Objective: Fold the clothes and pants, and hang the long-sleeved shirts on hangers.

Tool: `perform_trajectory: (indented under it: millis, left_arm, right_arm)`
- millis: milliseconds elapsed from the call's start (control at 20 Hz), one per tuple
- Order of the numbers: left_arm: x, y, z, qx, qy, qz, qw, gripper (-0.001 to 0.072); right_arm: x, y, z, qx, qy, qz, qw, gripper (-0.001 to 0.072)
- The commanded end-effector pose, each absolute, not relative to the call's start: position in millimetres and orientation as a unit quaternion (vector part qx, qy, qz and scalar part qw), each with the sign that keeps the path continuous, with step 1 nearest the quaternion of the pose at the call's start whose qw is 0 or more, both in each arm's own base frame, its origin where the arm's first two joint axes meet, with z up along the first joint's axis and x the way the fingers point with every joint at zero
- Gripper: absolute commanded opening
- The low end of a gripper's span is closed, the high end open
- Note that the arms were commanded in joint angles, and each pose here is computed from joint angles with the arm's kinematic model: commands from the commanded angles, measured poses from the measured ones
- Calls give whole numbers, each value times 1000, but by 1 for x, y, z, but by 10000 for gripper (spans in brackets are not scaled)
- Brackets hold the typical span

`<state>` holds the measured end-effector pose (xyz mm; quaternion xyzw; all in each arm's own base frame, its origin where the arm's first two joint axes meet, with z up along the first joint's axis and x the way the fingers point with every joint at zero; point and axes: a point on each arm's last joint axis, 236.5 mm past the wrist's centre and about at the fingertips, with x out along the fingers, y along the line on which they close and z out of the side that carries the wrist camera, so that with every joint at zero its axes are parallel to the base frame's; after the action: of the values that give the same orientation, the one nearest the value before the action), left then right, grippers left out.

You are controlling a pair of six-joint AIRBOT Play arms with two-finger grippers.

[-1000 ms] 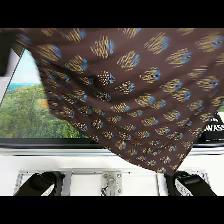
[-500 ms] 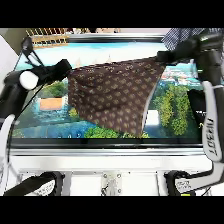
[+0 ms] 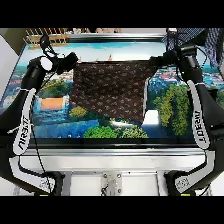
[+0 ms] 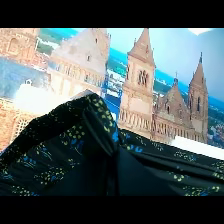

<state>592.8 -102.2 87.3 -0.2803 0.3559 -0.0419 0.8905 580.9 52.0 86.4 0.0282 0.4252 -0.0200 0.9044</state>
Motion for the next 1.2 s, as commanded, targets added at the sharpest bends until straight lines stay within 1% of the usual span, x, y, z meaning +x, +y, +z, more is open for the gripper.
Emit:
perform_trajectory:
  millis: [0, 100, 200, 400, 500, 650, 750, 950, 1150]
  left_arm:
    - [594, -95, 76, -256, 377, -44, 889, 10]
    - [584, -83, 60, -239, 404, -40, 882, 10]
    - [575, -70, 39, -247, 427, -26, 869, 10]
    - [551, -71, 1, -231, 467, -23, 853, 10]
    - [540, -72, -6, -217, 471, -27, 855, 10]
    - [521, -59, -11, -222, 472, -14, 853, 10]
    - [505, -50, -21, -218, 483, -8, 848, 10]
    - [477, -44, -37, -218, 489, 4, 845, 10]
    - [471, -44, -34, -218, 487, 4, 846, 10]
  right_arm:
    - [561, 52, 74, 23, 467, -27, 883, 3]
    - [545, 51, 75, -4, 479, -33, 877, 3]
    - [528, 57, 72, -27, 486, -31, 873, 3]
    - [476, 75, 35, -56, 524, -10, 850, 3]
    - [443, 83, 14, -59, 548, -6, 834, 3]
    - [401, 100, -8, -86, 569, 21, 818, 4]
    - [380, 108, -20, -102, 582, 34, 806, 4]
    - [356, 127, -37, -130, 599, 57, 788, 4]
    - [353, 134, -38, -132, 599, 66, 787, 8]
